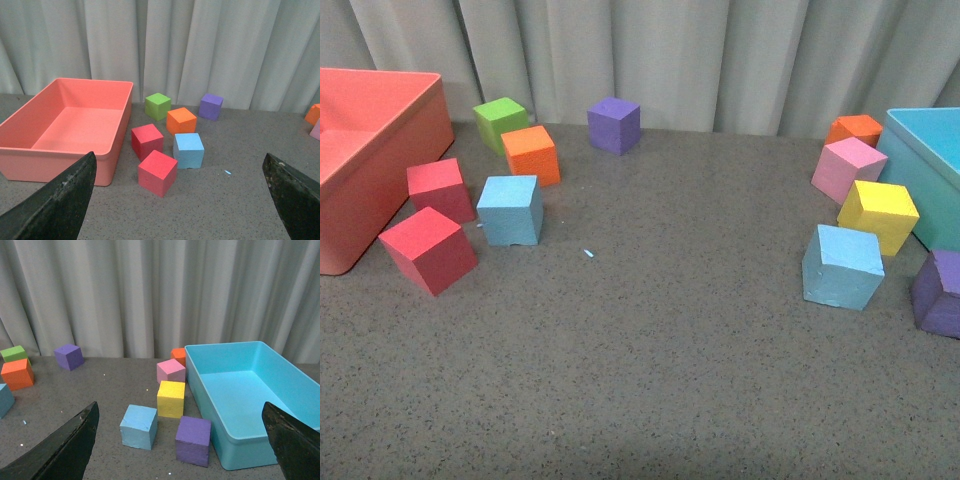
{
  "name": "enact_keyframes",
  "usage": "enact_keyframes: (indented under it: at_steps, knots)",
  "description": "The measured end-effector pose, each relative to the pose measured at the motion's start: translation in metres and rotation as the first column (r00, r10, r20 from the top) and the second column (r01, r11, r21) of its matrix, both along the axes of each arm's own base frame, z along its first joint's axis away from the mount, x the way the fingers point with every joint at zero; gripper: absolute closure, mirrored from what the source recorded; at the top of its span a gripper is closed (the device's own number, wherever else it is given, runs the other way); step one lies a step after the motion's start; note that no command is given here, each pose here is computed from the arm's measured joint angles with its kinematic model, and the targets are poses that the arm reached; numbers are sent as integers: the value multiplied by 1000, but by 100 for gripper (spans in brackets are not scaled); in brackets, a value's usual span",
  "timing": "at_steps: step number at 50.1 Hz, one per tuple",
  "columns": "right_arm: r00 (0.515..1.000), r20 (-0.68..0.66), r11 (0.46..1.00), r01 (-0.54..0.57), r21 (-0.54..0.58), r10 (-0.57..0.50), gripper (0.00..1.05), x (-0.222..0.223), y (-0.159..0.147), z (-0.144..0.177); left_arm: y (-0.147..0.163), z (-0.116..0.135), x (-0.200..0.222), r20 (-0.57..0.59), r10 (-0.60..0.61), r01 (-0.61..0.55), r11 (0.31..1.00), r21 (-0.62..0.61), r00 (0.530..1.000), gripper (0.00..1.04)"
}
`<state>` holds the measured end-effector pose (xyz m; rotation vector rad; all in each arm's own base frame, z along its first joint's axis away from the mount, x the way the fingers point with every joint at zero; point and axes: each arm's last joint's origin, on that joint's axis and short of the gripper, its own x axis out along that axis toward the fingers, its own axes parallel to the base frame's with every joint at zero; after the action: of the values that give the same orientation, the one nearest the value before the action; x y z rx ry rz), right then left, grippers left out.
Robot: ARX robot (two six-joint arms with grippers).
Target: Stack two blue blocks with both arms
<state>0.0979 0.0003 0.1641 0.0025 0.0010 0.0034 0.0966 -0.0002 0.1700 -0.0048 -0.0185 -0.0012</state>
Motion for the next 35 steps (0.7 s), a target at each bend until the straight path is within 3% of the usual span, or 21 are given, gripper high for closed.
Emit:
enact_keyframes:
  at_steps: [35]
  knots:
    - [1000,0,1000,0,0,0,10,0,0,0,0,0,0,0,0,0,1000,0,1000,7]
